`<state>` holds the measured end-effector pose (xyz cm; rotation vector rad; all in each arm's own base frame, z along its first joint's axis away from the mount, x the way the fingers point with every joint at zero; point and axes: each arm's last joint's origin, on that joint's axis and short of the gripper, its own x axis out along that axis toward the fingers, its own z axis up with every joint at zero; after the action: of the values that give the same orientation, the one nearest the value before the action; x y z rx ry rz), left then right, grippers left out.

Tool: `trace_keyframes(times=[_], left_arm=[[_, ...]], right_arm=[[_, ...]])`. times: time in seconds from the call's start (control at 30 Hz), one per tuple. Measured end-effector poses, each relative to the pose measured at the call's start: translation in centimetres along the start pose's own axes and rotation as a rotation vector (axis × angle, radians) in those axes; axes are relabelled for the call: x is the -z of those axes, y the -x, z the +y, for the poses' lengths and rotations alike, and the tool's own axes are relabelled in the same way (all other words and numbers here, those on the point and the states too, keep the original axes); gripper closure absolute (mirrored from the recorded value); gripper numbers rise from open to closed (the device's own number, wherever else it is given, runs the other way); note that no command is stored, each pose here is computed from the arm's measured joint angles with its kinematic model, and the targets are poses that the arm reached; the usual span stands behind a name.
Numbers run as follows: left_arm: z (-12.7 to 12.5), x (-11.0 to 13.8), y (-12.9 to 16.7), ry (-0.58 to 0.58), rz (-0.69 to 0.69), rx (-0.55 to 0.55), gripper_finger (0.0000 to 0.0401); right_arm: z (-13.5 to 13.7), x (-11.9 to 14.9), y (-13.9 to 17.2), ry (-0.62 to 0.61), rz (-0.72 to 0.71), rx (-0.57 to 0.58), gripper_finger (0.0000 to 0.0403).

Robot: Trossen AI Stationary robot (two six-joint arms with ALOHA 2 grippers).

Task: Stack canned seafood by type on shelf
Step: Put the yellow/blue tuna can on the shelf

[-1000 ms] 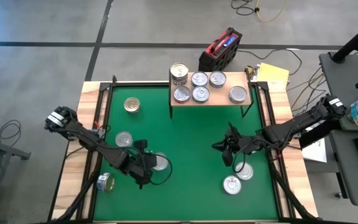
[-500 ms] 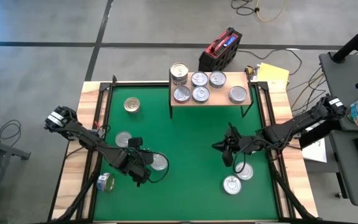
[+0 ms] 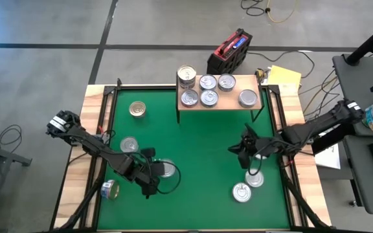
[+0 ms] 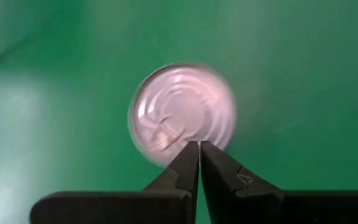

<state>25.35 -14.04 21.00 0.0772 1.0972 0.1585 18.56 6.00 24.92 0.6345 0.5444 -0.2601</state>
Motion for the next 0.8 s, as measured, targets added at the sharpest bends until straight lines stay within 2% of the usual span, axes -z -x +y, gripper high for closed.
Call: trace_keyframes(times=[0.13, 0.37, 0.57, 0.8], left_arm=[[-0.3, -0.4, 0.0, 0.015, -0.037, 0.034, 0.0401], [-0.7, -0.3, -0.9, 0.011, -0.019, 0.022, 0.0401], [-1.1, -0.2, -2.2, -0.002, 0.008, 0.003, 0.0401], [-1.6, 0.1, -3.6, -0.011, 0.045, -0.015, 0.0401]], right_arm=[[-0.5, 0.0, 0.9, -0.064, 0.051, 0.069, 0.0394], [-1.4, 0.5, 1.6, -0.174, 0.181, 0.179, 0.0394], [-1.0, 0.9, 0.7, -0.202, 0.229, 0.164, 0.0394], [0.2, 1.3, -2.1, -0.138, 0.224, 0.132, 0.0394]])
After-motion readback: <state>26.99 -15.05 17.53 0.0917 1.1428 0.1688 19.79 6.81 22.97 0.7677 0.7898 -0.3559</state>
